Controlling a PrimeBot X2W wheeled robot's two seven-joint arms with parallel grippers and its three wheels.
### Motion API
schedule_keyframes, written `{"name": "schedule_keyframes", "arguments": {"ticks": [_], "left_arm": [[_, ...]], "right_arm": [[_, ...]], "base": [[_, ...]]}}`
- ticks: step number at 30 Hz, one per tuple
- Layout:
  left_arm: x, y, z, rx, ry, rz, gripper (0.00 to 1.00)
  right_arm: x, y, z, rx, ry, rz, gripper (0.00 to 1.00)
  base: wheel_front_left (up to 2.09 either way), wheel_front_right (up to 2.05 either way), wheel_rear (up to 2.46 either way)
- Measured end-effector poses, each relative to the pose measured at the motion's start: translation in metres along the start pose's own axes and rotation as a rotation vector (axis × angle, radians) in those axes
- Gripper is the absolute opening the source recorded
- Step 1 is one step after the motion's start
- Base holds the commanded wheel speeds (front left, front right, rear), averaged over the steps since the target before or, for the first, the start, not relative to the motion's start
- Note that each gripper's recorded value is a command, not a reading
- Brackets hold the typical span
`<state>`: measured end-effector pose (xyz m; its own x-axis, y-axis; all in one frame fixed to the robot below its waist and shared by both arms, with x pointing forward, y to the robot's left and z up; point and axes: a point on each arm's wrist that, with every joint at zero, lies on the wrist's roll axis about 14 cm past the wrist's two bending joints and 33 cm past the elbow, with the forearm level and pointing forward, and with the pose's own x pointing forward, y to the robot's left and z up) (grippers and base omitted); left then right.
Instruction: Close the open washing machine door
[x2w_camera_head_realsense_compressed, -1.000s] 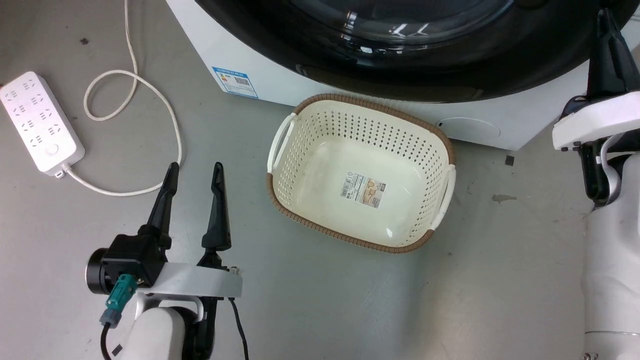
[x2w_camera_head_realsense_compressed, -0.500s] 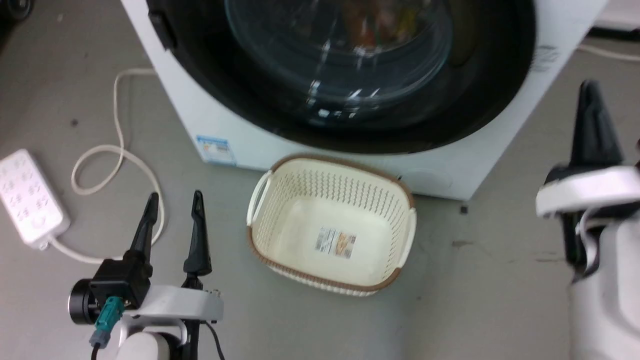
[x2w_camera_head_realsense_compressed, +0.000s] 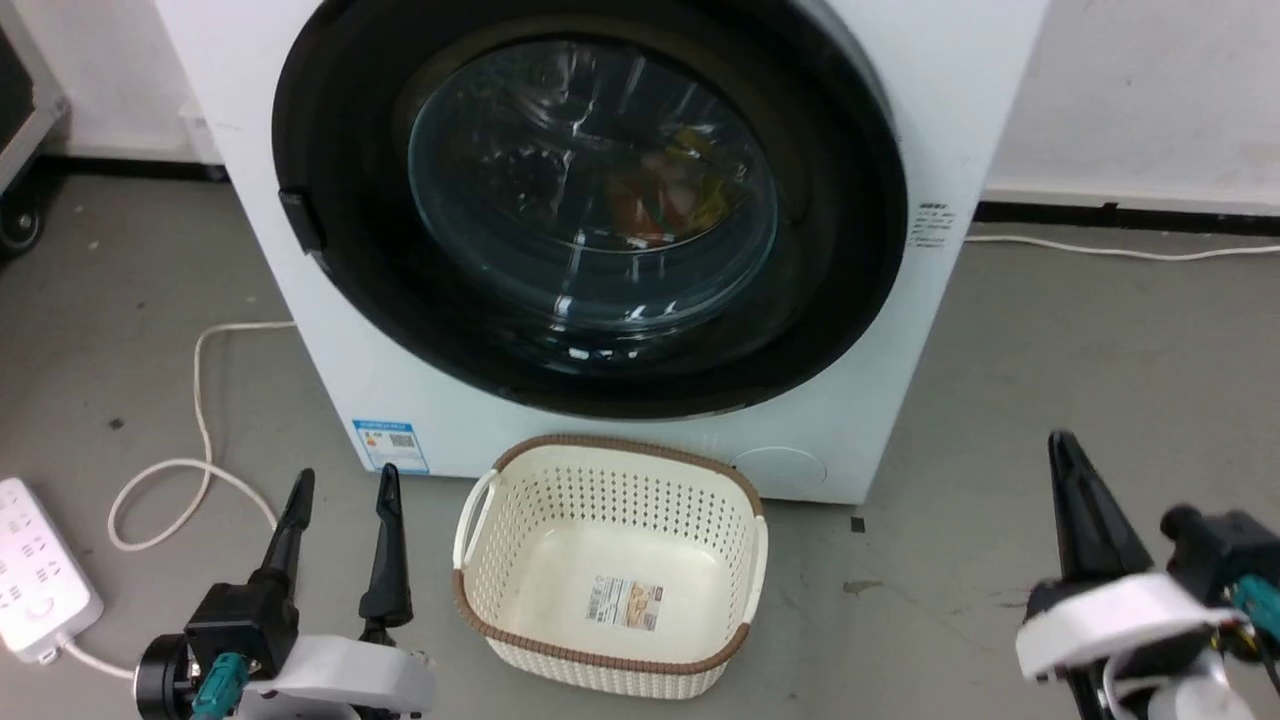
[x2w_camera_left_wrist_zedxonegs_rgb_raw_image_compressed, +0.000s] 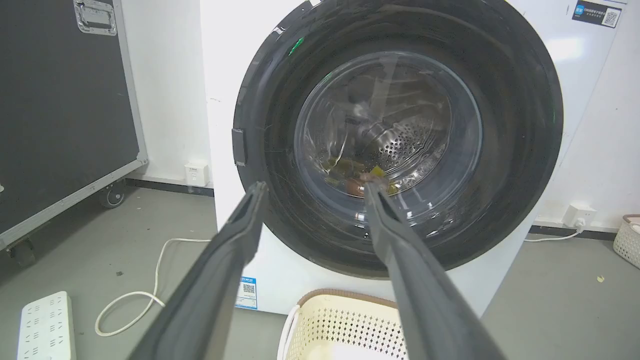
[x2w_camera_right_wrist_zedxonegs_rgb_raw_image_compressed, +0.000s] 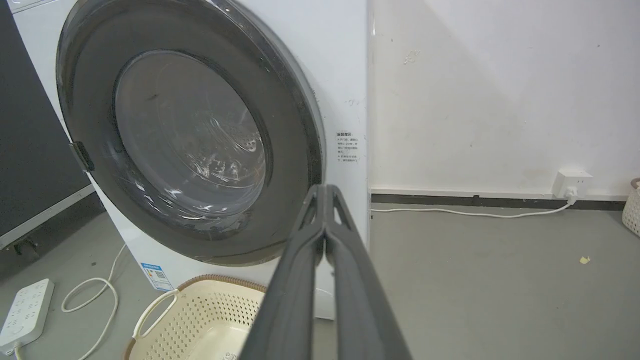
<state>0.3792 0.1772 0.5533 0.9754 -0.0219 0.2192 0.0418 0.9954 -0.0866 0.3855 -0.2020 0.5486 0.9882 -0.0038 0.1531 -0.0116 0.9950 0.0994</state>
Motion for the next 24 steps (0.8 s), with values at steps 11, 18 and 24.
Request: {"name": "schedule_keyframes", "arguments": {"ticks": [11, 18, 24], "left_arm": [[-0.004, -0.01, -0.008, -0.025, 0.045, -0.029, 1.0], [-0.006, -0.011, -0.011, -0.034, 0.059, -0.032, 1.0], [-0.007, -0.012, -0.011, -0.039, 0.062, -0.035, 1.0]], "right_arm": [[-0.039, -0.006, -0.018, 0.029, 0.066, -0.026, 0.0], [-0.048, -0.005, -0.024, 0.039, 0.09, -0.025, 1.0], [-0.048, 0.0, -0.023, 0.023, 0.097, -0.006, 1.0]], "base": [[0.0, 0.0, 0.0], [0.0, 0.0, 0.0], [0.0, 0.0, 0.0]]}}
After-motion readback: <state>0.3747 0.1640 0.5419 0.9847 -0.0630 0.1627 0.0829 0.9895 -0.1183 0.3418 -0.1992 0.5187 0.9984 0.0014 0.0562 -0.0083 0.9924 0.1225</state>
